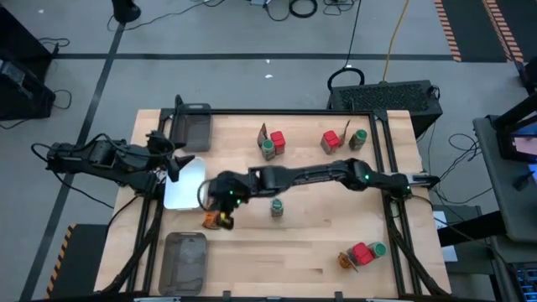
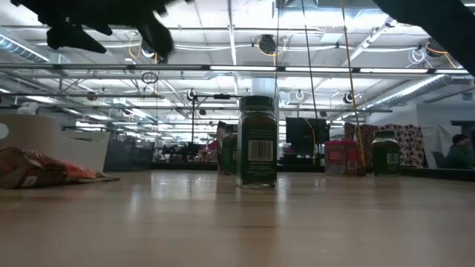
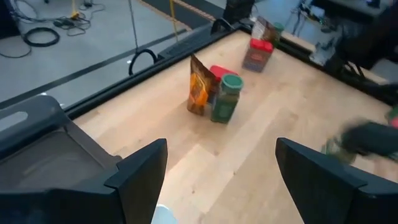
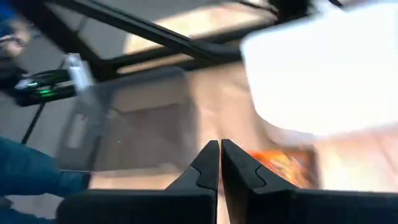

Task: Sort spices by type
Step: Put the orange seasoning bag into the bottom black bin

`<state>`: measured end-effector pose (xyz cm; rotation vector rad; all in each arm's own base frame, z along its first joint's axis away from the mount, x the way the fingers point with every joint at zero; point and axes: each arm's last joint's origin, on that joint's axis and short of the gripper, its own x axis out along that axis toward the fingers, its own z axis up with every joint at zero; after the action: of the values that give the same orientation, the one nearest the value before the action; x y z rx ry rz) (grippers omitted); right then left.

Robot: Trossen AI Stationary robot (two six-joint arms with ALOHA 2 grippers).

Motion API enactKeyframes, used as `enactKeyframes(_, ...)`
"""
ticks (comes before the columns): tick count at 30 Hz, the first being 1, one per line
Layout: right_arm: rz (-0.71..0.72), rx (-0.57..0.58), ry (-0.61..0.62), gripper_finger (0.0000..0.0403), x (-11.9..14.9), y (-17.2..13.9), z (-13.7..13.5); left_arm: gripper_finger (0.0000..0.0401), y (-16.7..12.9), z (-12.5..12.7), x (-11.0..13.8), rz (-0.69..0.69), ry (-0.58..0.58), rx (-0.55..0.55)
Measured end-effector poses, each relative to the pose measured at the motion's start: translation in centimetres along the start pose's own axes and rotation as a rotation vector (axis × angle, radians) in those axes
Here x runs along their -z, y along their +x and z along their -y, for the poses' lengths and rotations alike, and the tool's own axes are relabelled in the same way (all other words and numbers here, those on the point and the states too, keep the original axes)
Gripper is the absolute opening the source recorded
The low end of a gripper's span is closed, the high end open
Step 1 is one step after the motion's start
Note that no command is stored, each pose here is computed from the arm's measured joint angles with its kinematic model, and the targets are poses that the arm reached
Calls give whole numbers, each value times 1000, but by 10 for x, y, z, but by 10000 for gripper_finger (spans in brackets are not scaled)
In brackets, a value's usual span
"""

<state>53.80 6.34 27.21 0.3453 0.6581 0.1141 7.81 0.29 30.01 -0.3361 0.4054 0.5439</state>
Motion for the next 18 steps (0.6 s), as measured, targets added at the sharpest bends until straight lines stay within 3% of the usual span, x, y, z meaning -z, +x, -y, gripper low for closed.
enactKeyframes(4, -43, 72, 27, 28, 0, -1, 21, 303, -1, 0, 1, -18, 32, 29)
enactKeyframes(9, -54, 108, 29, 91, 1, 7, 47, 303, -2, -1, 1, -18, 29, 35)
enactKeyframes(14, -93, 127, -107, 152, 19, 39, 73, 303, -2, 0, 1, -20, -14, 37)
enactKeyframes(18, -106, 124, -164, 180, 35, 63, 82, 303, -2, 0, 1, -18, -53, 38)
